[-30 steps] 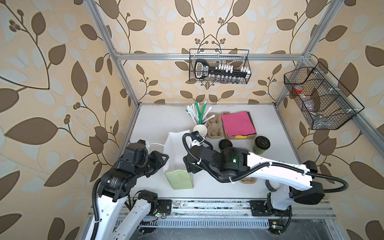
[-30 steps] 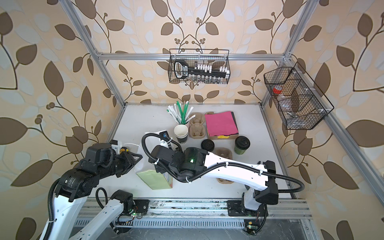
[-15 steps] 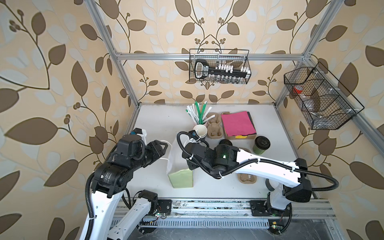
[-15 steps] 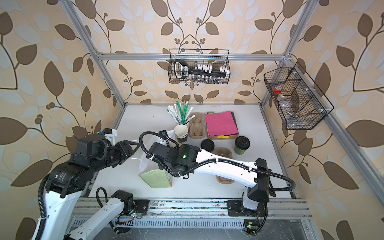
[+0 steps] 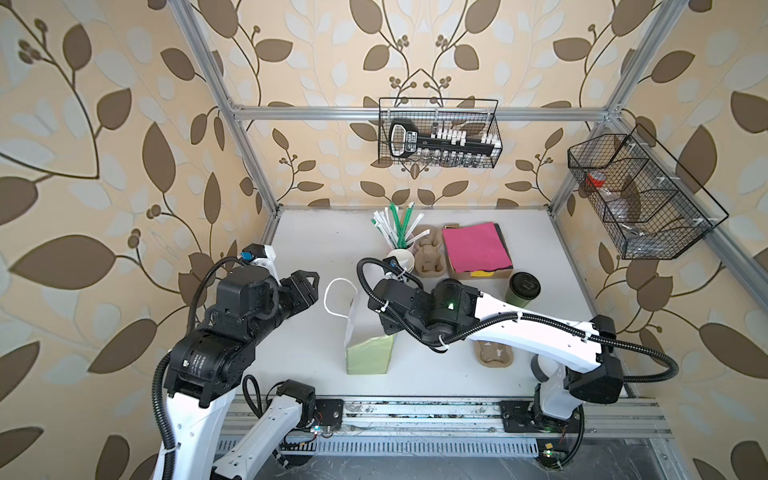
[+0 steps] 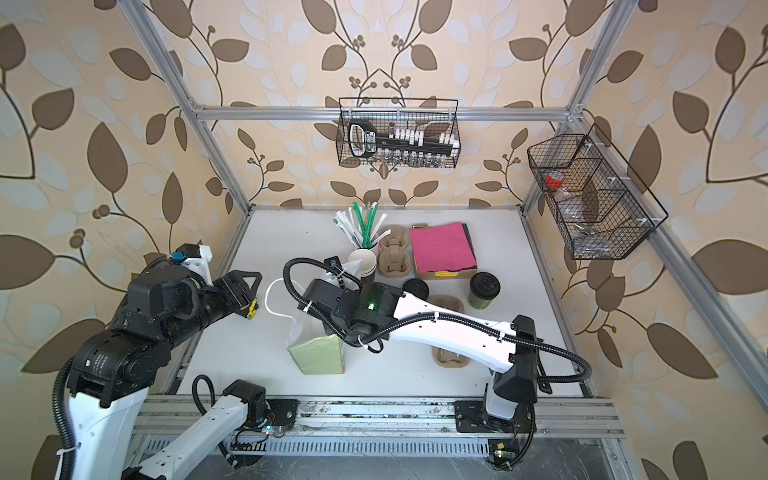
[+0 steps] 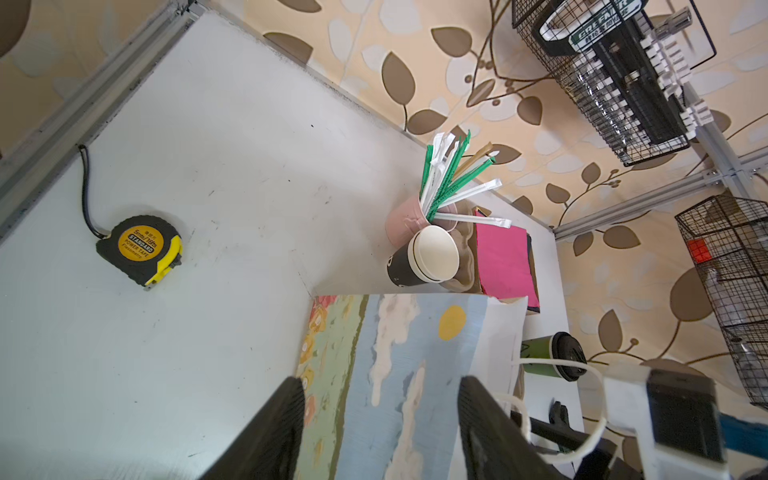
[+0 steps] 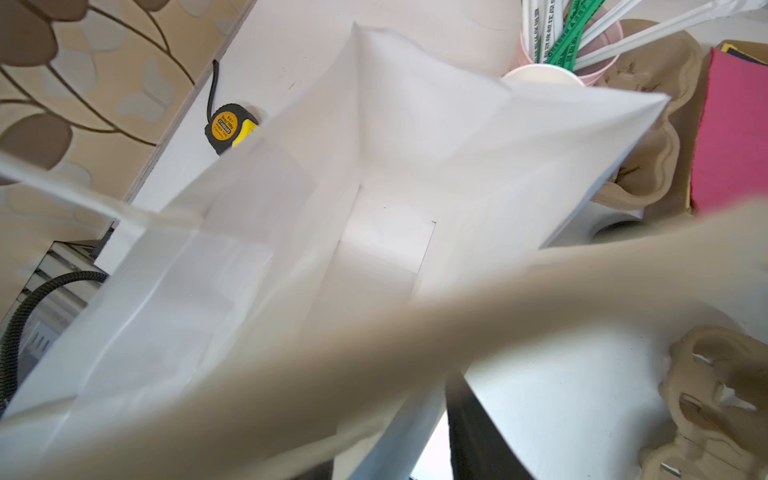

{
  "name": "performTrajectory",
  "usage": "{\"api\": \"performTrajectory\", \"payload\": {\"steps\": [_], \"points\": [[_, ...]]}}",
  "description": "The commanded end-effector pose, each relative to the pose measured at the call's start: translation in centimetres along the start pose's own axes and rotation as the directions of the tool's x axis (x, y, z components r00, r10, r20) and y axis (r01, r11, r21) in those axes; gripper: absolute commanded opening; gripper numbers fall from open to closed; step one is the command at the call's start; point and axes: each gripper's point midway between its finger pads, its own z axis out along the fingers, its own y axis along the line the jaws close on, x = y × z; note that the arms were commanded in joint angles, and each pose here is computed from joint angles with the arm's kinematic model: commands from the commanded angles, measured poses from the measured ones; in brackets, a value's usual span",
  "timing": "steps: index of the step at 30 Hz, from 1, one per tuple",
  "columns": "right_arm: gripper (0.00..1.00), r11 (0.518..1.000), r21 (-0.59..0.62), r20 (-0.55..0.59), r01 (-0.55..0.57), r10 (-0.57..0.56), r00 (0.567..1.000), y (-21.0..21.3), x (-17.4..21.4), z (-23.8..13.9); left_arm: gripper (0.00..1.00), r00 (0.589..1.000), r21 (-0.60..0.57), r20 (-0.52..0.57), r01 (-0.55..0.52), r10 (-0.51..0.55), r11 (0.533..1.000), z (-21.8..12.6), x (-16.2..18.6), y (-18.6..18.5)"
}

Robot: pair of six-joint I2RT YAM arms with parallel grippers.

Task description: Pack the takeout coffee

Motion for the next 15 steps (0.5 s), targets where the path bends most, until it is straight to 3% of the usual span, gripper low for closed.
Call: {"api": "performTrajectory", "payload": {"steps": [1,15], "points": [[0.4,1.0,0.028,0.018,-0.007,0.007,1.0,-1.6,-0.9,-1.4,0.61,0.998,-0.029,0.046,-0.043,0.044,0.999,-0.4,-1.0,0.2],[0.27,0.999,0.043,-0.003,0.006,-0.005,1.0,-2.7,-1.3,-1.4,0.61,0.997,-0.04,0.054,-0.047,0.049,0.998,-0.1,-0.9,0.6]]}}
